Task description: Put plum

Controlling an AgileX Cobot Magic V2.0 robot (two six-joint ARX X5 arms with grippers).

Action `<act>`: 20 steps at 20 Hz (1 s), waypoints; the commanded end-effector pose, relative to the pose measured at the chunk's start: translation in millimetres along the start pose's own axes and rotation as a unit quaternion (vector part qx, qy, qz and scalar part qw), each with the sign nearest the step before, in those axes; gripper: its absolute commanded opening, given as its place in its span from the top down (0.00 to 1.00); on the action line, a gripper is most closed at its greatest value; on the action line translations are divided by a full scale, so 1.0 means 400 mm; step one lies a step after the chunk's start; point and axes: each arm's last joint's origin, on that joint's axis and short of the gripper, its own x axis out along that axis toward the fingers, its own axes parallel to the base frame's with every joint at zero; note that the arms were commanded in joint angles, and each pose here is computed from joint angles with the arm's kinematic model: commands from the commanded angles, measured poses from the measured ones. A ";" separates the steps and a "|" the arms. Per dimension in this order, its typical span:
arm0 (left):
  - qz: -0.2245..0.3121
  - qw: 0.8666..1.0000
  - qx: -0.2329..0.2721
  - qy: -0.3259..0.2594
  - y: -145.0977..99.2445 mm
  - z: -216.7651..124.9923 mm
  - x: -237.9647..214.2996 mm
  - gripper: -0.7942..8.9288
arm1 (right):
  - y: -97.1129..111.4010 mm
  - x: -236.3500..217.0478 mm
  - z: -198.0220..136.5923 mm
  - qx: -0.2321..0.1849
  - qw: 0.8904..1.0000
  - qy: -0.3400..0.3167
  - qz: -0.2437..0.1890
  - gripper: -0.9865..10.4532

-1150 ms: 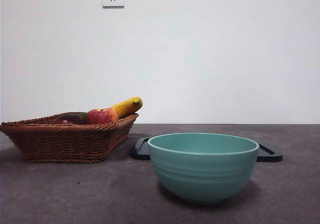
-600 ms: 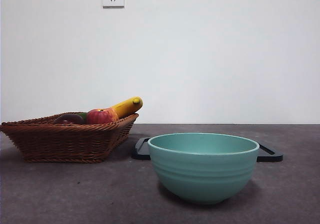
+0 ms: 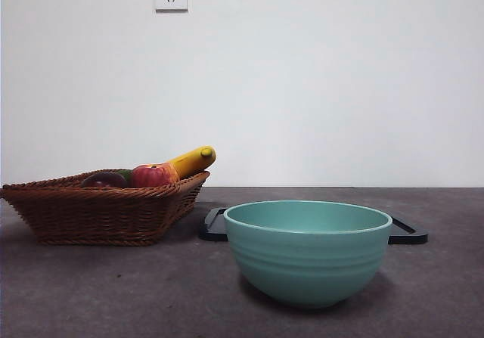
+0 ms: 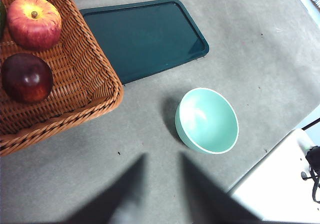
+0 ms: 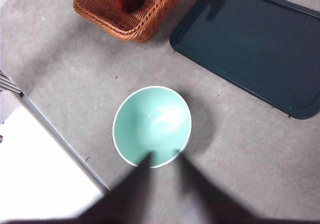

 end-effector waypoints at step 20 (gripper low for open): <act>0.039 0.999 0.003 -0.018 0.000 0.026 -0.002 0.44 | 0.004 -0.005 0.012 -0.006 1.000 -0.007 0.003 0.53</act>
